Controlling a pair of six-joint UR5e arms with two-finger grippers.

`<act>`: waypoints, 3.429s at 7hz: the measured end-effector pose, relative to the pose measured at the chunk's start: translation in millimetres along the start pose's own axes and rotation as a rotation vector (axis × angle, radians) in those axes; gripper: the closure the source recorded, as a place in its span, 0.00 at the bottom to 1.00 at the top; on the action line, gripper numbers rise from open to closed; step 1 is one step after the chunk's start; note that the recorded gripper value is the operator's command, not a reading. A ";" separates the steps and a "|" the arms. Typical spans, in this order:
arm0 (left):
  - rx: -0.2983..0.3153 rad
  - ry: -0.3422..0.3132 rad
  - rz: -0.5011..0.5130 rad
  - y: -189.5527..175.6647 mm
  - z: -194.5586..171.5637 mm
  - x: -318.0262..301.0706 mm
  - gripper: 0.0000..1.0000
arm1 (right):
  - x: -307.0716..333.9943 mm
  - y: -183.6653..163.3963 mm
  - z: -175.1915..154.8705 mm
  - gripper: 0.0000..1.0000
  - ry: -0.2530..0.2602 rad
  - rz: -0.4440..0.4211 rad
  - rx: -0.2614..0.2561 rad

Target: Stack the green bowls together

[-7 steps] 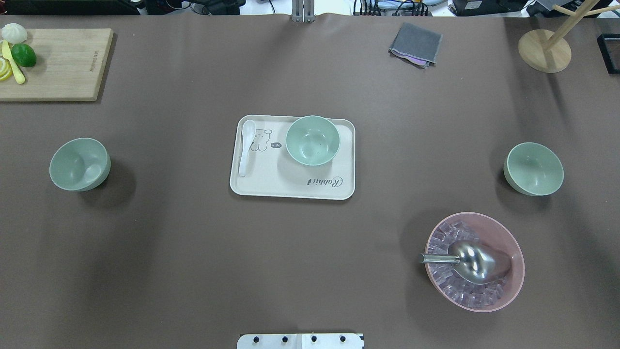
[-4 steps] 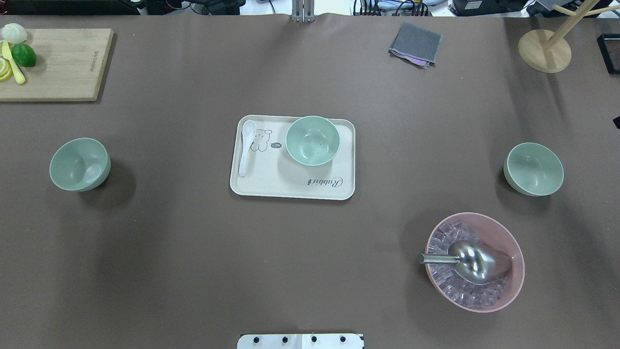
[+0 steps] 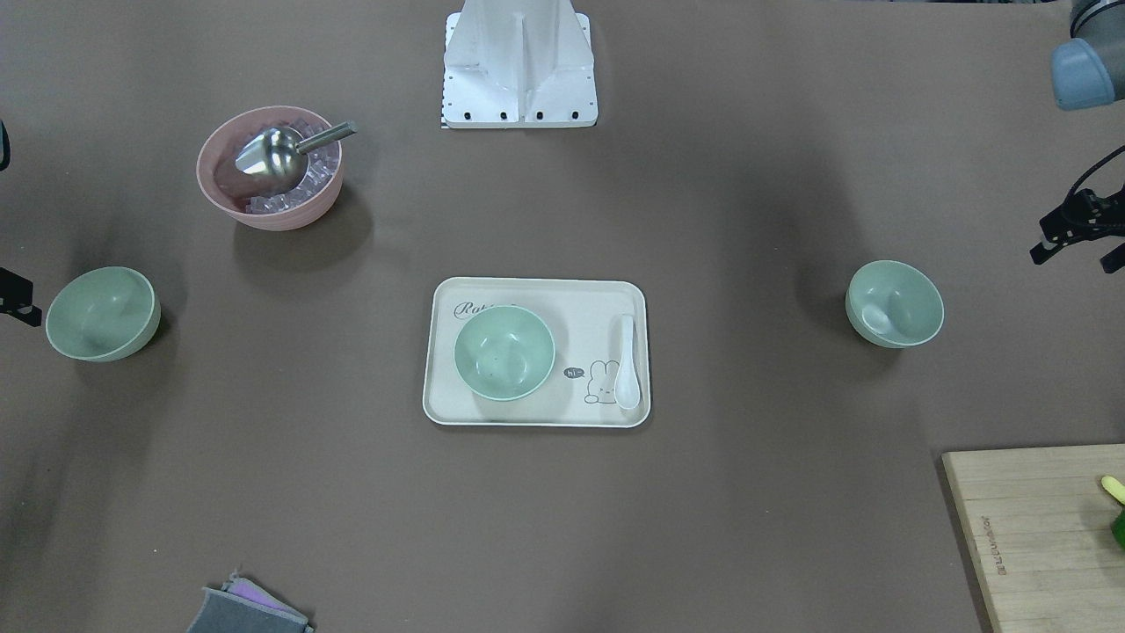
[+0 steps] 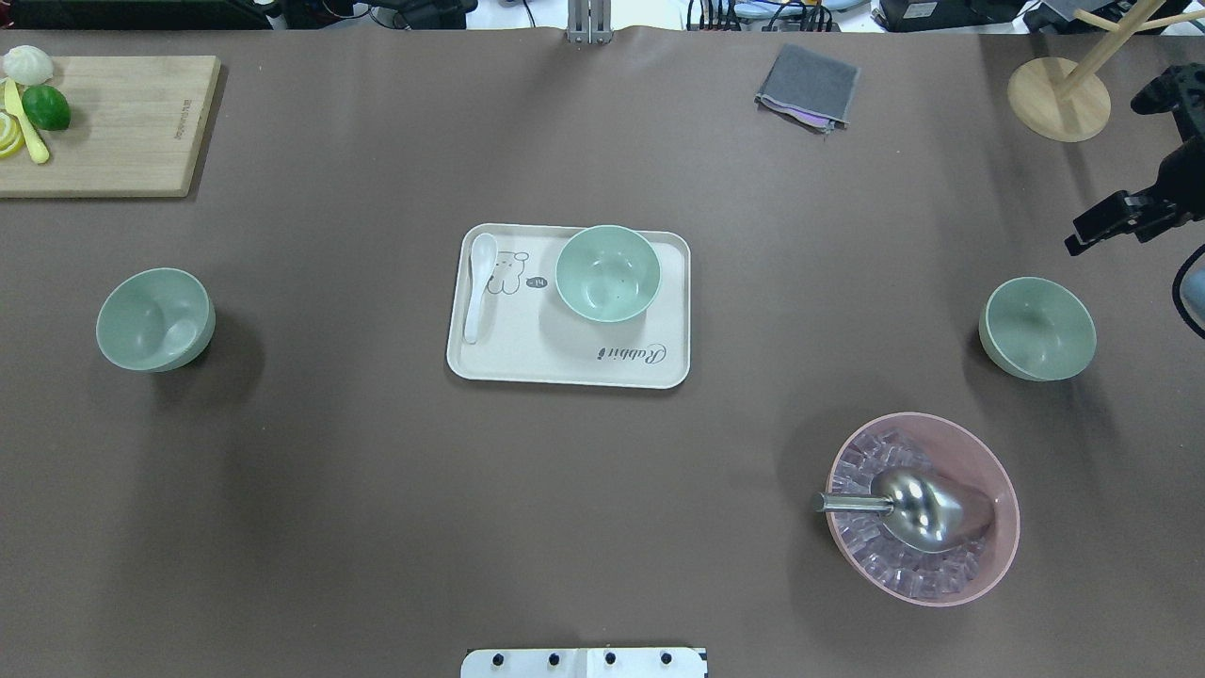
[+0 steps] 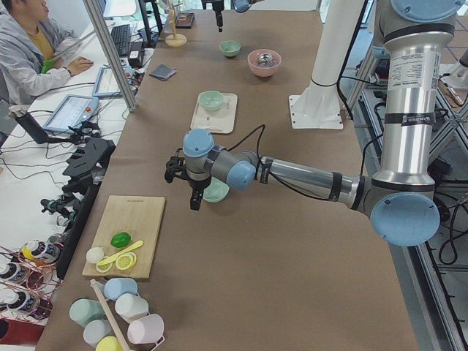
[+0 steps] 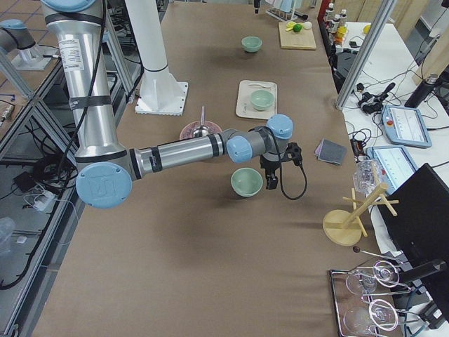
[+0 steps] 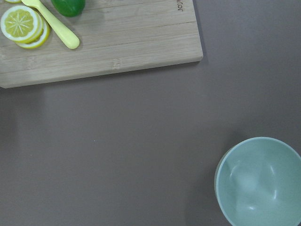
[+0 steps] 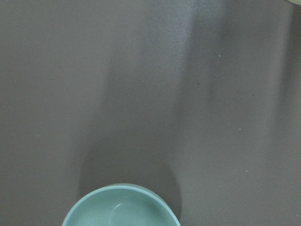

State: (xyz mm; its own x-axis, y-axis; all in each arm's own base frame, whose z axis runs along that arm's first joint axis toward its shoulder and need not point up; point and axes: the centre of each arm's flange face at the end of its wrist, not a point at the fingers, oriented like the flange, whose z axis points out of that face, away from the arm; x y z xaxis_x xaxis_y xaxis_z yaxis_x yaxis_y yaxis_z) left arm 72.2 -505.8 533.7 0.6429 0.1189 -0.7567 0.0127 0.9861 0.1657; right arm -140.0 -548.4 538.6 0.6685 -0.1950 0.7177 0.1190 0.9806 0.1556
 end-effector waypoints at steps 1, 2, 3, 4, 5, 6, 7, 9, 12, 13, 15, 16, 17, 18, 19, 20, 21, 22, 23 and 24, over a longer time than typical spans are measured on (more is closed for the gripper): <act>-0.004 0.005 -0.005 -2.5 3.0 6.6 0.02 | 1.8 0.8 19.3 0.02 0.001 0.015 0.006; -0.004 0.009 -0.011 -4.9 3.4 10.9 0.02 | 4.8 3.2 33.4 0.04 0.007 0.021 0.001; -0.002 0.011 -0.021 -7.1 2.7 14.0 0.02 | 8.2 7.8 42.1 0.07 0.011 0.025 -0.007; 0.002 0.013 -0.026 -10.1 1.5 16.9 0.02 | 10.6 15.9 49.5 0.10 0.010 0.017 -0.013; 0.004 0.015 -0.025 -12.5 0.9 19.0 0.02 | 14.6 28.1 57.6 0.18 0.004 -0.002 -0.010; 0.009 0.017 -0.021 -14.1 -0.4 21.1 0.02 | 21.4 43.1 64.7 0.31 -0.003 -0.019 -0.002; 0.012 0.018 -0.018 -15.2 -1.7 23.0 0.02 | 26.4 53.4 68.5 0.69 -0.009 -0.027 0.003; 0.014 0.020 -0.017 -15.6 -2.7 24.3 0.02 | 28.4 59.6 71.2 0.79 -0.014 -0.023 0.003; 0.015 0.020 -0.019 -15.0 -3.7 24.0 0.02 | 21.9 57.9 68.5 1.00 -0.021 0.011 0.009; 0.015 0.019 -0.020 -14.7 -3.9 24.2 0.02 | 17.7 55.1 65.9 1.00 -0.026 0.022 0.015; 0.016 0.019 -0.021 -14.6 -4.3 24.4 0.02 | 0.7 49.2 52.6 1.00 -0.049 0.044 0.035; 0.019 0.019 -0.023 -14.1 -4.1 23.7 0.02 | -22.2 38.9 36.0 1.00 -0.080 0.086 0.057; 0.021 0.017 -0.030 -13.3 -2.7 22.1 0.02 | -60.7 17.3 17.9 1.00 -0.127 0.152 0.079; 0.015 0.015 -0.037 -12.8 1.8 21.9 0.03 | -112.2 -6.4 7.9 1.00 -0.175 0.215 0.088; -0.003 0.014 -0.039 -11.9 11.5 24.3 0.05 | -170.5 -26.6 4.3 1.00 -0.215 0.271 0.088; -0.034 0.014 -0.041 -8.9 27.9 30.6 0.07 | -234.2 -41.2 4.6 1.00 -0.241 0.324 0.094; -0.067 0.014 -0.042 -4.8 44.9 37.2 0.11 | -290.8 -49.8 6.6 1.00 -0.250 0.364 0.106; -0.095 0.011 -0.043 -1.2 60.4 39.9 0.12 | -335.5 -55.8 4.4 1.00 -0.251 0.393 0.117; -0.121 0.010 -0.037 2.4 76.0 43.3 0.14 | -368.4 -57.9 2.0 1.00 -0.254 0.414 0.120; -0.138 0.011 -0.031 2.8 88.1 46.4 0.15 | -396.0 -57.6 2.4 1.00 -0.258 0.435 0.133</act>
State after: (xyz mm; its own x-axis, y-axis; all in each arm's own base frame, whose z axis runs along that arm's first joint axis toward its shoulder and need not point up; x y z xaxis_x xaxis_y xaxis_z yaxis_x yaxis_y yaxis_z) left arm 169.5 -507.8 554.7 0.6357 0.0886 -0.7668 -0.0737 0.9958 0.0539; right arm -413.3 -527.7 247.1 0.4305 0.2154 0.8765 -0.2353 0.9643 -0.1214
